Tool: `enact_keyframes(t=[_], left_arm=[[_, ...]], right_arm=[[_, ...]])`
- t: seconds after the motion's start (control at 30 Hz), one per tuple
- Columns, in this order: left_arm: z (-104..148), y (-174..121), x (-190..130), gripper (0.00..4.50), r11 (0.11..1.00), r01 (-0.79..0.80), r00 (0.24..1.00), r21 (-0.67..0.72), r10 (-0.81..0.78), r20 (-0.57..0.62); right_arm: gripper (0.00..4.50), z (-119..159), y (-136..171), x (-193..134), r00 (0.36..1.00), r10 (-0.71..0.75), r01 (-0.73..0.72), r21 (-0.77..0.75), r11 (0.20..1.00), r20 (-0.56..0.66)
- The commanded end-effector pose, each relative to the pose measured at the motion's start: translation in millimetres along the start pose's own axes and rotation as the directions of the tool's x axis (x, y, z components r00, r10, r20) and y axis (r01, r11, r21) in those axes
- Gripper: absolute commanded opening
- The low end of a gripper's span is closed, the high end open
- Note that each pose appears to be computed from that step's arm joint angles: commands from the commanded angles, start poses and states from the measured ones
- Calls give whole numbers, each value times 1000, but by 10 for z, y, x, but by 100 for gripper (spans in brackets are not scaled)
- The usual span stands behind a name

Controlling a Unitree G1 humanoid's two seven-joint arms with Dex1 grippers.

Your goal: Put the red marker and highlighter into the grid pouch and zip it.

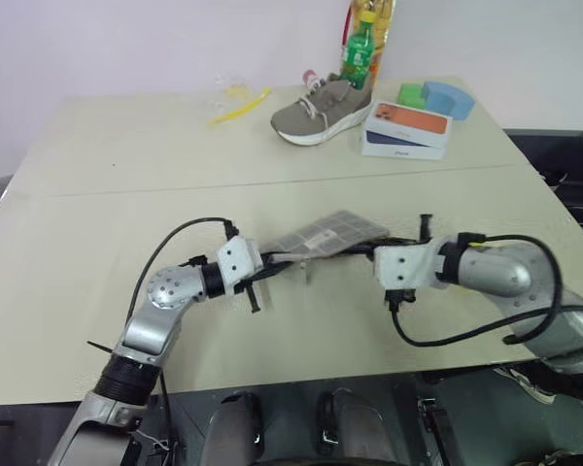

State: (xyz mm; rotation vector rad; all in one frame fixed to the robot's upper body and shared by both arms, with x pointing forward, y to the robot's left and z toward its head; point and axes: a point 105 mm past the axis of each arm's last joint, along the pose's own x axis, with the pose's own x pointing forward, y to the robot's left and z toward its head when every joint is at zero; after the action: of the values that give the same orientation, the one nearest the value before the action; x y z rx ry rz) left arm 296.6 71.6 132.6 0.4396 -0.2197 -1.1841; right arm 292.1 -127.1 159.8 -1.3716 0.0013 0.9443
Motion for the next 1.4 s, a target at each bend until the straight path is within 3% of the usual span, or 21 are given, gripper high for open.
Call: enact_keyframes(t=[0.03, 0.1, 0.2, 0.3, 0.4, 0.5, 0.63, 0.67, 0.77, 0.9, 1.0, 1.17, 1.4], left_arm=[[155, -13, 28, 0, 999, 28, 999, 32, -30, 45], [157, -5, 33, 0, 999, 21, 999, 30, -23, 47], [133, -3, 43, 0, 1000, 8, 999, 20, -9, 43], [85, -14, 63, 0, 1000, -8, 999, 7, 8, 34], [23, 6, 82, 0, 999, -40, 999, 13, 40, 17], [-71, 101, 107, 0, 993, -117, 993, 33, 117, -7], [-136, 230, 181, 0, 974, -216, 976, 63, 217, -8], [-136, 227, 207, 0, 974, -217, 976, 62, 217, -2], [-153, 229, 251, 0, 972, -224, 974, 66, 224, 3], [-191, 215, 295, 0, 973, -221, 975, 65, 221, 3], [-192, 186, 341, 0, 977, -204, 979, 52, 204, 15], [-186, 167, 372, 0, 981, -189, 982, 38, 189, 26], [-186, 141, 364, 0, 982, -185, 982, 28, 184, 30]], right_arm=[[27, 149, -76, 3, 999, -27, 30, -66, 997, 45], [27, 143, -101, -6, 998, -34, 35, -28, 999, 47], [159, 112, -141, -61, 998, -46, 45, 16, 999, 38], [306, 92, -197, -165, 995, -92, 83, 158, 984, 48], [306, 62, -209, -316, 990, -126, 100, 329, 939, 61], [306, -39, -291, -531, 971, -229, 146, 605, 783, 62], [306, -686, -175, -808, 933, -276, 346, 783, 517, -230], [306, -885, -91, -893, 911, -255, 404, 822, 401, -324], [432, -1226, 67, -1068, 830, -202, 555, 809, 195, -520], [442, -1550, 271, -1273, 671, -120, 736, 677, -12, -731], [442, -1635, 477, -1266, 625, -46, 766, 624, -153, -779], [442, -1608, 594, -1071, 646, -16, 727, 622, -291, -763], [442, -1554, 605, -858, 684, -7, 698, 656, -287, -730]])
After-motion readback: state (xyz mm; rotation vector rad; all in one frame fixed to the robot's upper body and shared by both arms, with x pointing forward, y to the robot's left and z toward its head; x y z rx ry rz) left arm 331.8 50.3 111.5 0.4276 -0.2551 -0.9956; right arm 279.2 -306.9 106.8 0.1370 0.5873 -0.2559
